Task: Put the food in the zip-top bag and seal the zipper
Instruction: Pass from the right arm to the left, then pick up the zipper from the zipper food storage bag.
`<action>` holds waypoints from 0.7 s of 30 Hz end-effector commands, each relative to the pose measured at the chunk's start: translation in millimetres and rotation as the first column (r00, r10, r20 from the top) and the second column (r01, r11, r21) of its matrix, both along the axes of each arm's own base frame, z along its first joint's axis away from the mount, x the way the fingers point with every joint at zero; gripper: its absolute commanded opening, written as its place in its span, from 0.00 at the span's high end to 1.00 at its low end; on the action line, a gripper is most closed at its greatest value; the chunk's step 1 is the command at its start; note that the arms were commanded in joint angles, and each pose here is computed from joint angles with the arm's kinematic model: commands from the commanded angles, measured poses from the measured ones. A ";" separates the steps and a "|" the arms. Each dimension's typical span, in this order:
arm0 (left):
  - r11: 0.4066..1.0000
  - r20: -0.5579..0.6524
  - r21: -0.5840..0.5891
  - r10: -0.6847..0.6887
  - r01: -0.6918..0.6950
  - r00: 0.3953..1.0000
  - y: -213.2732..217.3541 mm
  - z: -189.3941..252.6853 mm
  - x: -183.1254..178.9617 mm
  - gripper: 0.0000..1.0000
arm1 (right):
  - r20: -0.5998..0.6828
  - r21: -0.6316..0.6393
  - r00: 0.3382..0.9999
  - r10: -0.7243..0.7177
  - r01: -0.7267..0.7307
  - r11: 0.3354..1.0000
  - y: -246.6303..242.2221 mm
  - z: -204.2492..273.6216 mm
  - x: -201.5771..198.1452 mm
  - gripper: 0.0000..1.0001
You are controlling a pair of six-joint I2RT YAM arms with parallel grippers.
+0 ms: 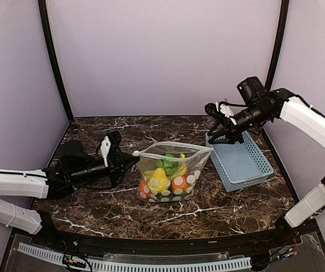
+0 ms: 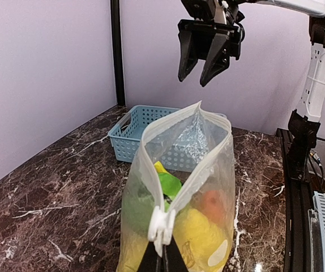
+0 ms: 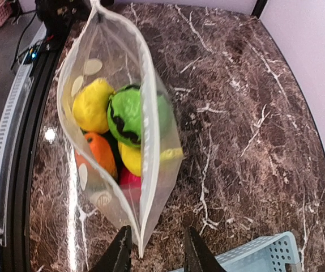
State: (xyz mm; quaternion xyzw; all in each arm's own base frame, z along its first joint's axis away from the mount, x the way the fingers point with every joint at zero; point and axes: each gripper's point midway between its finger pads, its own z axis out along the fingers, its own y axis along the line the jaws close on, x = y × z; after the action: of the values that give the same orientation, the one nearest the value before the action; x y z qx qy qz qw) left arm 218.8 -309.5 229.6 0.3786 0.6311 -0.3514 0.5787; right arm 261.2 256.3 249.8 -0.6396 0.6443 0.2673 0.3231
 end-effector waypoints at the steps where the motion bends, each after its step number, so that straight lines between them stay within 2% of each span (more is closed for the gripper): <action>1: 0.999 0.040 0.001 -0.039 0.039 0.998 0.0 31.2 -6.8 0.99 | 0.008 0.073 0.999 0.043 -0.043 0.996 21.2 43.6 -11.2 0.67; 4: 0.999 0.055 0.027 -0.039 0.038 0.998 1.8 40.7 -8.0 0.99 | 0.051 0.061 0.995 0.089 -0.092 0.994 48.2 56.1 -22.5 0.67; 8: 0.998 0.069 0.059 -0.042 0.038 0.997 3.6 49.9 -8.8 0.99 | 0.101 0.118 0.990 0.098 -0.110 0.987 87.9 81.4 -20.3 0.67; 12: 0.996 0.072 0.078 -0.045 0.039 0.996 4.0 51.0 -9.3 0.99 | 0.058 0.196 0.992 0.116 -0.125 0.973 121.0 96.8 -15.9 0.65; 21: 0.987 0.089 0.153 -0.066 0.052 0.994 6.8 44.6 -12.7 0.99 | -0.003 0.179 0.977 0.214 -0.210 0.961 179.4 79.9 -32.5 0.61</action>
State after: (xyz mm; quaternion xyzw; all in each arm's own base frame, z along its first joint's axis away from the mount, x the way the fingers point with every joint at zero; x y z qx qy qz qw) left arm 211.4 -305.9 258.2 0.4379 0.6348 -0.3082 0.5570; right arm 243.7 415.3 320.7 -0.6698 0.5603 0.3419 0.3472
